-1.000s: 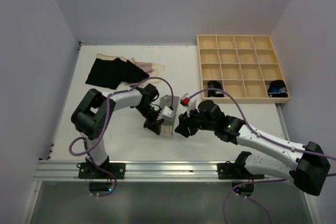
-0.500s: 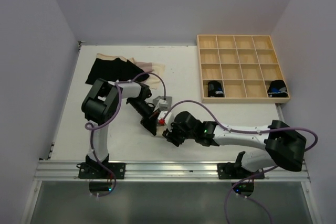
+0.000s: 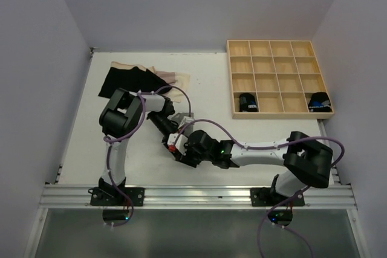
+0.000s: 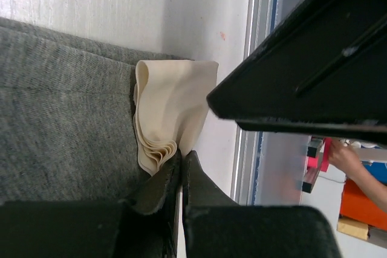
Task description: Roll the underwear
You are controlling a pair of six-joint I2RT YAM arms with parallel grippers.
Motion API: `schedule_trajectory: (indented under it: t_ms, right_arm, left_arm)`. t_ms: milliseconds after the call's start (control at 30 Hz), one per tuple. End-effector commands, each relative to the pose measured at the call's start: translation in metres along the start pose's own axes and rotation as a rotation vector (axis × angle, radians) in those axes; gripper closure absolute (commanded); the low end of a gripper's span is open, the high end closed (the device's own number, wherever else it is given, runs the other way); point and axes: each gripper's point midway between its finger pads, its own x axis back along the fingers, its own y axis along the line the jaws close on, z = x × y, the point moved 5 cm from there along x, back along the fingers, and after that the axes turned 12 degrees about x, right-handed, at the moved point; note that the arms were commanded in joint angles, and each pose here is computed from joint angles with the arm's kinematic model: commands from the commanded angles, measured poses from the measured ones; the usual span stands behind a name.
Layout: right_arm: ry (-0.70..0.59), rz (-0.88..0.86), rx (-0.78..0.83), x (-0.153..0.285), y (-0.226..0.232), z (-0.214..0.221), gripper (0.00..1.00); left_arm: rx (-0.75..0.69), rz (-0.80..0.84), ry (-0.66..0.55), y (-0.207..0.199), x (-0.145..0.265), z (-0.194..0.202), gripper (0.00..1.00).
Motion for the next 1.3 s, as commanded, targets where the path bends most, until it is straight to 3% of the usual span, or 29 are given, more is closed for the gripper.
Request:
schedule_trajectory:
  t_ms: [0,233,367,500,533,700,833,933,1100,1133,1200,1267]
  right_arm:
    - [-0.062,0.016,0.069,-0.01,-0.01,-0.024,0.47]
    - [-0.024,-0.063,0.068,-0.027,0.006,-0.009,0.61]
    - [-0.018,-0.093,0.041,-0.035,0.016,0.005,0.81]
    - [-0.024,-0.129,0.005,-0.037,0.024,0.01,0.97]
    - [-0.027,-0.132,-0.004,-0.036,0.026,0.011,0.99]
    - [-0.048,-0.199,-0.088,-0.037,0.037,0.015,1.0]
    - [-0.07,-0.24,-0.165,-0.038,0.038,0.013,1.0]
    - [-0.106,-0.271,-0.244,-0.038,0.032,0.013,1.0]
    - [-0.146,-0.314,-0.429,-0.043,0.013,0.023,1.0]
    - [-0.151,-0.348,-0.469,-0.043,0.012,0.024,1.0]
    - [-0.153,-0.376,-0.503,-0.05,0.01,0.026,1.0]
    - [-0.18,-0.402,-0.551,-0.055,0.01,0.028,1.0]
  left_arm:
    - [-0.097,-0.213,0.119,0.055,0.002,0.008,0.97]
    - [-0.082,-0.213,0.097,0.06,0.003,0.003,0.96]
    - [-0.091,-0.218,0.068,0.058,0.008,-0.001,0.92]
    - [-0.139,-0.223,0.004,0.048,0.02,-0.009,0.8]
    - [-0.158,-0.212,-0.029,0.043,0.022,-0.01,0.7]
    - [-0.392,-0.263,-0.283,-0.001,0.071,-0.027,0.56]
    - [-0.557,-0.406,-0.459,-0.034,0.111,-0.021,0.54]
    - [-0.625,-0.523,-0.522,-0.04,0.122,-0.005,0.54]
    - [-0.816,-0.718,-0.503,-0.036,0.118,0.033,0.55]
    - [-0.93,-0.782,-0.494,-0.045,0.121,0.036,0.55]
    - [-0.998,-0.789,-0.443,-0.04,0.101,0.056,0.53]
    - [-1.167,-0.854,-0.395,-0.045,0.096,0.064,0.51]
